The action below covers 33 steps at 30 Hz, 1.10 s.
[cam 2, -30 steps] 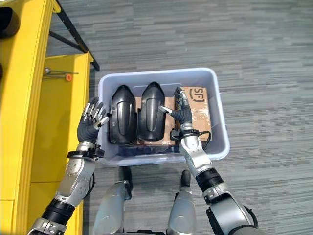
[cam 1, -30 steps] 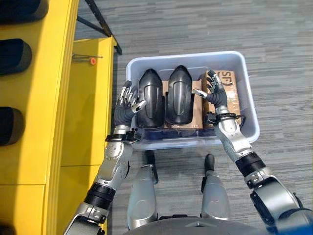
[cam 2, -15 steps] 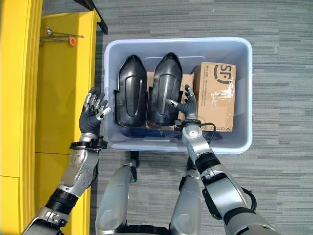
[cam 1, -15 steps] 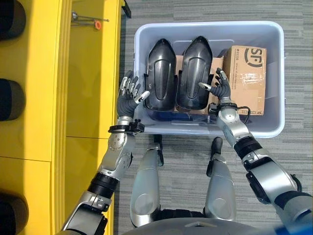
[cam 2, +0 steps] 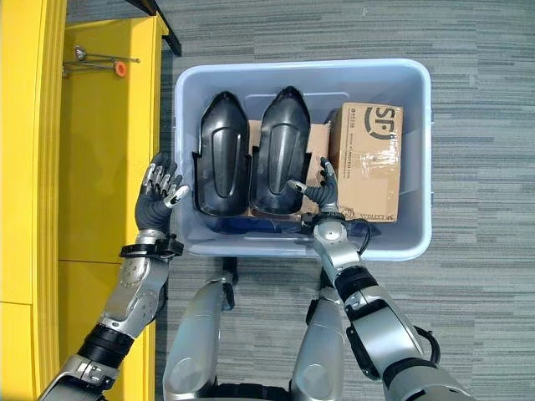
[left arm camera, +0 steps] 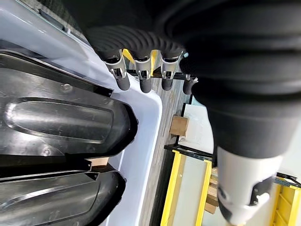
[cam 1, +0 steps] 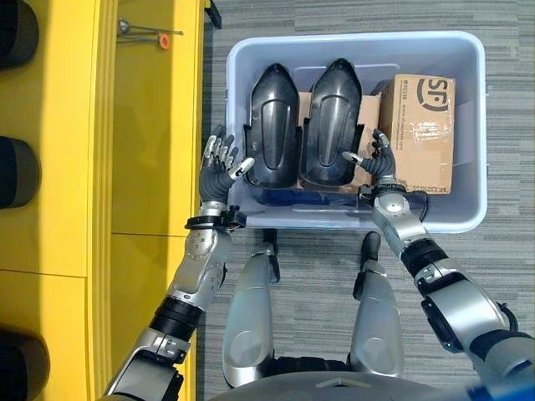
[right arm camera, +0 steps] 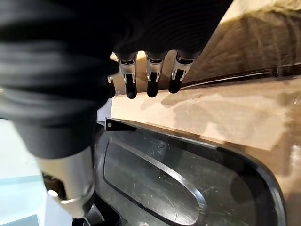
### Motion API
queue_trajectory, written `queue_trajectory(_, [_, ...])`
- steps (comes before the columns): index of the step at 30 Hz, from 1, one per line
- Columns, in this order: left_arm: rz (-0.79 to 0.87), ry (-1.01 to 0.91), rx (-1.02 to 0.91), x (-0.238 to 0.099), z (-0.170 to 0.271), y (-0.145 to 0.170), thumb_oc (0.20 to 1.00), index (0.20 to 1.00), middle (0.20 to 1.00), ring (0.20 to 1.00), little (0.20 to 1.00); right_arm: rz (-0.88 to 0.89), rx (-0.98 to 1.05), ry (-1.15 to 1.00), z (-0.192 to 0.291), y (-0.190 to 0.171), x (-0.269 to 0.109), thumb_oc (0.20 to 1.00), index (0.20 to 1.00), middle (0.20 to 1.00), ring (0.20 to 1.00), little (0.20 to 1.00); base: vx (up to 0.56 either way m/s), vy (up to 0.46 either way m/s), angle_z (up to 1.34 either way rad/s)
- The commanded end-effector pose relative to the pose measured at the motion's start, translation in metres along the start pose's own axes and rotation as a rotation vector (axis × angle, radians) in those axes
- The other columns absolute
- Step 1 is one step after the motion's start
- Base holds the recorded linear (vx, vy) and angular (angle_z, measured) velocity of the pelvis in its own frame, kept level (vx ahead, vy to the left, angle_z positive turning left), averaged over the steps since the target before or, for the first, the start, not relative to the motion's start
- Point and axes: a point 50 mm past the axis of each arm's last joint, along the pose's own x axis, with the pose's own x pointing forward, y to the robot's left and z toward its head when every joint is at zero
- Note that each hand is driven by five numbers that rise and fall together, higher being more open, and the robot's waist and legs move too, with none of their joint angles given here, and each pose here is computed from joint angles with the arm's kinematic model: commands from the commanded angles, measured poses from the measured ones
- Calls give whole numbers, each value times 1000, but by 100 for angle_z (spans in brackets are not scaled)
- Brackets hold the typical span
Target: Move parts from the plastic box to the shelf.
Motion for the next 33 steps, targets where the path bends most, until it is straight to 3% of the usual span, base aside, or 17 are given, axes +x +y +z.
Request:
queue_trajectory(1, [-52, -132, -10, 2, 23, -9, 1000, 1000, 1000, 1000, 1000, -18, 22, -86, 20, 1, 5, 1000, 1000, 1000, 1000, 1000, 0, 0, 0])
queue_trajectory(15, [-79, -141, -13, 0, 25, -13, 1000, 1000, 1000, 1000, 1000, -55, -70, 14, 8, -2, 16, 1000, 1000, 1000, 1000, 1000, 0, 9, 2])
queue_trajectory(24, [-132, -134, -20, 1, 24, -27, 1000, 1000, 1000, 1000, 1000, -168, -220, 151, -7, -31, 25, 1000, 1000, 1000, 1000, 1000, 21, 14, 12])
queue_trajectory(30, [-150, -131, -25, 2, 24, -32, 1000, 1000, 1000, 1000, 1000, -241, -206, 203, -9, -47, 27, 1000, 1000, 1000, 1000, 1000, 56, 6, 14])
queue_trajectory(33, [-167, -122, -25, 2, 22, -39, 1000, 1000, 1000, 1000, 1000, -319, -304, 256, -12, -70, 27, 1000, 1000, 1000, 1000, 1000, 128, 8, 48])
